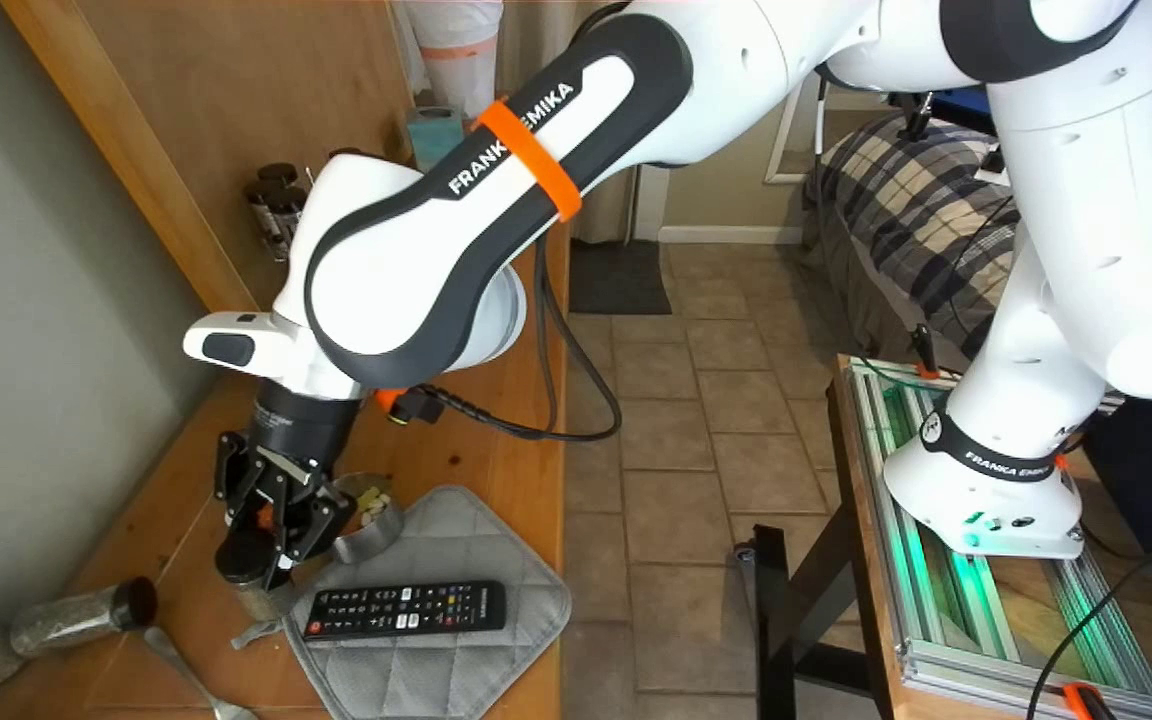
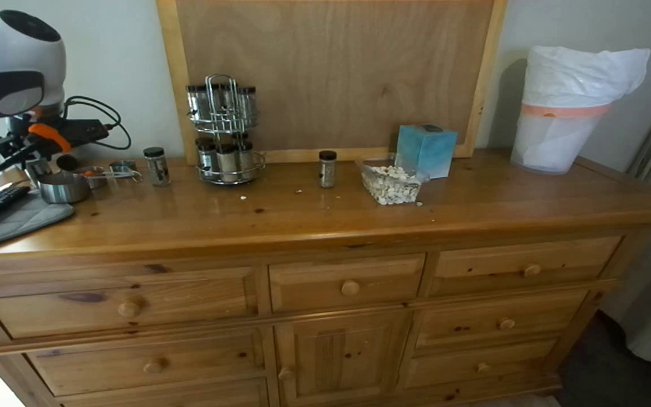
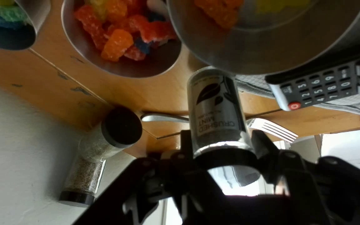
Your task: Put one glass jar from the silver stand on the counter.
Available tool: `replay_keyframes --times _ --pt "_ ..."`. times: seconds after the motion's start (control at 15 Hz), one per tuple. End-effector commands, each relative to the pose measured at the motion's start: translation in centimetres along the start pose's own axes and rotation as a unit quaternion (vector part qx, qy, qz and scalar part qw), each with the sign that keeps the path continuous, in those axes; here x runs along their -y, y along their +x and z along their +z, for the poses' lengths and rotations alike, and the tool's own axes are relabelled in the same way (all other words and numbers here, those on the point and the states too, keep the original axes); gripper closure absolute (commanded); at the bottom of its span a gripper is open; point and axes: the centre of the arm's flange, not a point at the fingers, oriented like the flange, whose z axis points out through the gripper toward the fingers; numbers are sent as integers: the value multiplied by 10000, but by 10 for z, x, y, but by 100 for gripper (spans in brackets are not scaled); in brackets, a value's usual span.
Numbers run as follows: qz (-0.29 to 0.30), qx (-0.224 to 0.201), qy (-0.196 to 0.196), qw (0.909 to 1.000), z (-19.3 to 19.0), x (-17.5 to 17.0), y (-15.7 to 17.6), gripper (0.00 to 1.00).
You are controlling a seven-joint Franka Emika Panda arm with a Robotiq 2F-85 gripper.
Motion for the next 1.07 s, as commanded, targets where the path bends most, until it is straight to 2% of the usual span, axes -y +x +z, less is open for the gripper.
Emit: replay_keyframes --times 0.0,0.27,1.0 --pt "135 -1 -216 9997 -9 4 -3 74" --pt "192 -43 -420 9989 -13 -5 -1 74" --pt "257 -35 -195 9995 -4 -9 -7 74"
